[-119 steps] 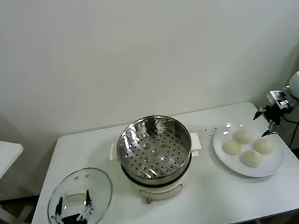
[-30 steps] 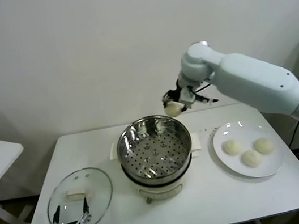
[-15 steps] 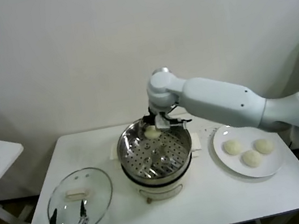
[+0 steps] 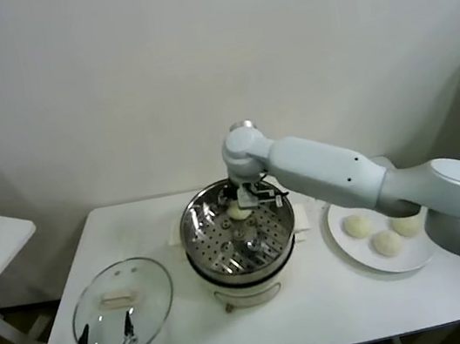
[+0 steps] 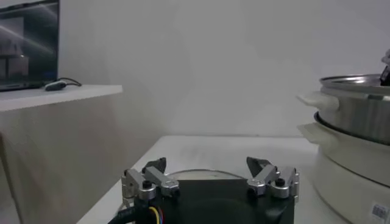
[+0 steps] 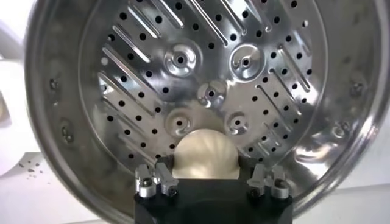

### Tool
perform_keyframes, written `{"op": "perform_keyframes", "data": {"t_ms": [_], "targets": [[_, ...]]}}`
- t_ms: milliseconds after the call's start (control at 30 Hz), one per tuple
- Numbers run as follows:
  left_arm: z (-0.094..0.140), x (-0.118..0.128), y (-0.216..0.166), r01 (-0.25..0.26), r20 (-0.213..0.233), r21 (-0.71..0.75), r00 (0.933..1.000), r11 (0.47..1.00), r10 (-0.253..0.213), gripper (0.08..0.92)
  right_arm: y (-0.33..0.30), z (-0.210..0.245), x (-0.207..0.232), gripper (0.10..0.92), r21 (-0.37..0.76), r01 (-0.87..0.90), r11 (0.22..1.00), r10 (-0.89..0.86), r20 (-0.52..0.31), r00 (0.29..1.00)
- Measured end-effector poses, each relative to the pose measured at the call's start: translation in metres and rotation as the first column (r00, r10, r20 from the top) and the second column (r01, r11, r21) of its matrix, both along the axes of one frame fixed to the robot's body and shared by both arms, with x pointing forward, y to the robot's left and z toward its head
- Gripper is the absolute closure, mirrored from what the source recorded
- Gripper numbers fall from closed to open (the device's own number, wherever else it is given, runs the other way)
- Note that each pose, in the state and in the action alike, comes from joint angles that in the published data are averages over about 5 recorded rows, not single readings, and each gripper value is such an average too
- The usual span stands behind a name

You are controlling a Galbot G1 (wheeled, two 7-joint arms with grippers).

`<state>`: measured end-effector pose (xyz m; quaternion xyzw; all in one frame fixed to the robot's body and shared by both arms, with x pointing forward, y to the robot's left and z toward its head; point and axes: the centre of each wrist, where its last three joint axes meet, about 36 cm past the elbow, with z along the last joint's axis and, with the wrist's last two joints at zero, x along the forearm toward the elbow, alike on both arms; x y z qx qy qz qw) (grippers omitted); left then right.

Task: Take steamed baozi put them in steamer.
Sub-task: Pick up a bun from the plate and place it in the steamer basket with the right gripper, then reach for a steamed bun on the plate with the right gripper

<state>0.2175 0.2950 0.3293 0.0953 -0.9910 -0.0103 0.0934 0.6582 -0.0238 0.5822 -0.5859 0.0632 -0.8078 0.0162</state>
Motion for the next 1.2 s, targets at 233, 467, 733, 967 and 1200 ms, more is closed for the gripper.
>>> {"op": "perform_keyframes", "data": {"t_ms": [233, 467, 733, 967, 1200], "targets": [[0.000, -0.002, 0.000, -0.002, -0.003, 0.000, 1.0000, 1.000, 0.002, 0.177, 0.001, -0.005, 0.002, 0.234, -0.001, -0.008, 1.000, 0.008, -0.007, 1.000], [0.000, -0.001, 0.000, -0.010, 0.000, -0.005, 1.0000, 1.000, 0.010, 0.177, -0.003, 0.004, 0.000, 0.200, -0.022, -0.028, 0.999, 0.028, 0.003, 1.000], [0.004, 0.005, 0.000, -0.012, 0.008, -0.005, 0.9999, 1.000, 0.012, 0.177, -0.021, 0.043, -0.007, 0.200, -0.028, -0.036, 0.999, 0.037, 0.020, 0.999], [0.009, 0.009, -0.004, -0.009, 0.015, -0.011, 0.9998, 1.000, 0.009, 0.177, -0.070, 0.095, -0.001, 0.200, 0.055, 0.144, 0.988, -0.143, -0.036, 0.989], [0.015, 0.012, -0.008, 0.000, 0.026, -0.017, 0.9997, 1.000, 0.000, 0.177, -0.156, 0.110, 0.021, 0.200, 0.110, 0.512, 0.852, -0.484, -0.207, 0.850]]}}
